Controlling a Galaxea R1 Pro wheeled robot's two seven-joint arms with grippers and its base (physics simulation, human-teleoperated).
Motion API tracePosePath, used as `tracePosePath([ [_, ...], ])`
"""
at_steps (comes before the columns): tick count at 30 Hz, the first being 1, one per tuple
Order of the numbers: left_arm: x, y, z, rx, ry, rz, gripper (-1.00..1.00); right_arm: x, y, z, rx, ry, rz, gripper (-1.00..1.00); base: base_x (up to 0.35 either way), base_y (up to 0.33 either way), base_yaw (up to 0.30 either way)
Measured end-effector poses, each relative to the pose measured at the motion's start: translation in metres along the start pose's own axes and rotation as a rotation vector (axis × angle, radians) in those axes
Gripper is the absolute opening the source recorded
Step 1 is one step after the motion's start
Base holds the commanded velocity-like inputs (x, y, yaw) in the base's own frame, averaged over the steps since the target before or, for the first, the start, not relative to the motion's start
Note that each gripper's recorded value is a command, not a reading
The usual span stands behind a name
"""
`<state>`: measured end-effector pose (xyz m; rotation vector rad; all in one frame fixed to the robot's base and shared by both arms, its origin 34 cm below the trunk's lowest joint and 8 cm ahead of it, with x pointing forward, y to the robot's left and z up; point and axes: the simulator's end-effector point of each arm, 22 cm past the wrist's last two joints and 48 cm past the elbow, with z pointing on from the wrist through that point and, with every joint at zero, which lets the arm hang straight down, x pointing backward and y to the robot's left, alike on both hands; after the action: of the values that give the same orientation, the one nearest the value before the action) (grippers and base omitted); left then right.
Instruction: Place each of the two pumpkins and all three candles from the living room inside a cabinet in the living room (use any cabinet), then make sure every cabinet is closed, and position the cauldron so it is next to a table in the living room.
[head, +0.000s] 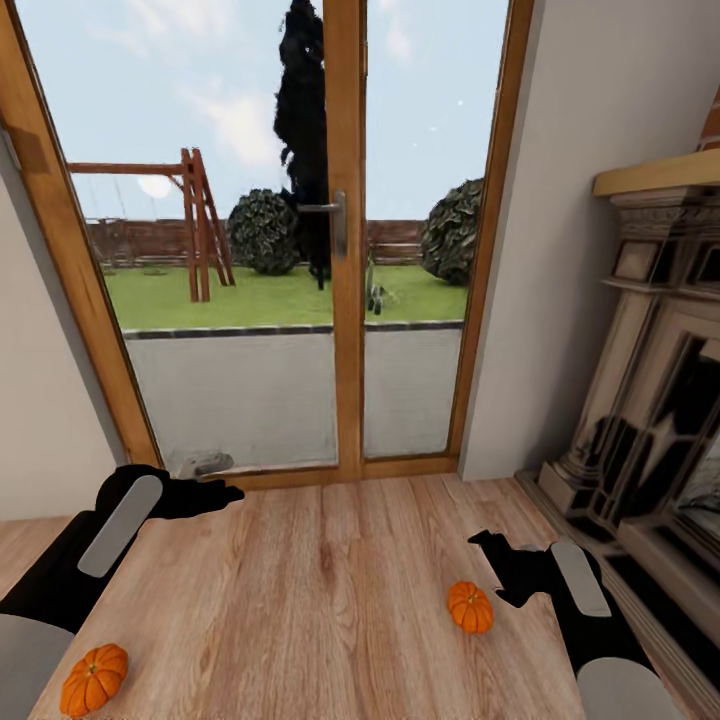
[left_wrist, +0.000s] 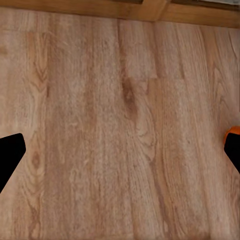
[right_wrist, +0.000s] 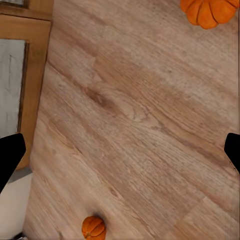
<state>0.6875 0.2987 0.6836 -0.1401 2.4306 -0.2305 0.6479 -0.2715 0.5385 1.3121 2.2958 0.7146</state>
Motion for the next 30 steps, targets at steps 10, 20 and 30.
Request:
tracePosePath([
  [10, 0.018, -0.006, 0.013, 0.033, 0.004, -0.007, 1.00, 0.000, -0.043, 0.020, -0.013, -0.006, 0.015, 1.00, 0.000, 0.000, 0.000],
  [20, 0.030, -0.004, 0.021, 0.042, -0.013, -0.005, 1.00, 0.005, -0.067, 0.037, -0.049, -0.030, 0.029, 1.00, 0.000, 0.000, 0.000],
  [30, 0.048, 0.000, 0.034, 0.044, -0.015, -0.004, 1.00, 0.017, -0.089, 0.053, -0.067, -0.023, 0.020, 1.00, 0.000, 0.000, 0.000],
])
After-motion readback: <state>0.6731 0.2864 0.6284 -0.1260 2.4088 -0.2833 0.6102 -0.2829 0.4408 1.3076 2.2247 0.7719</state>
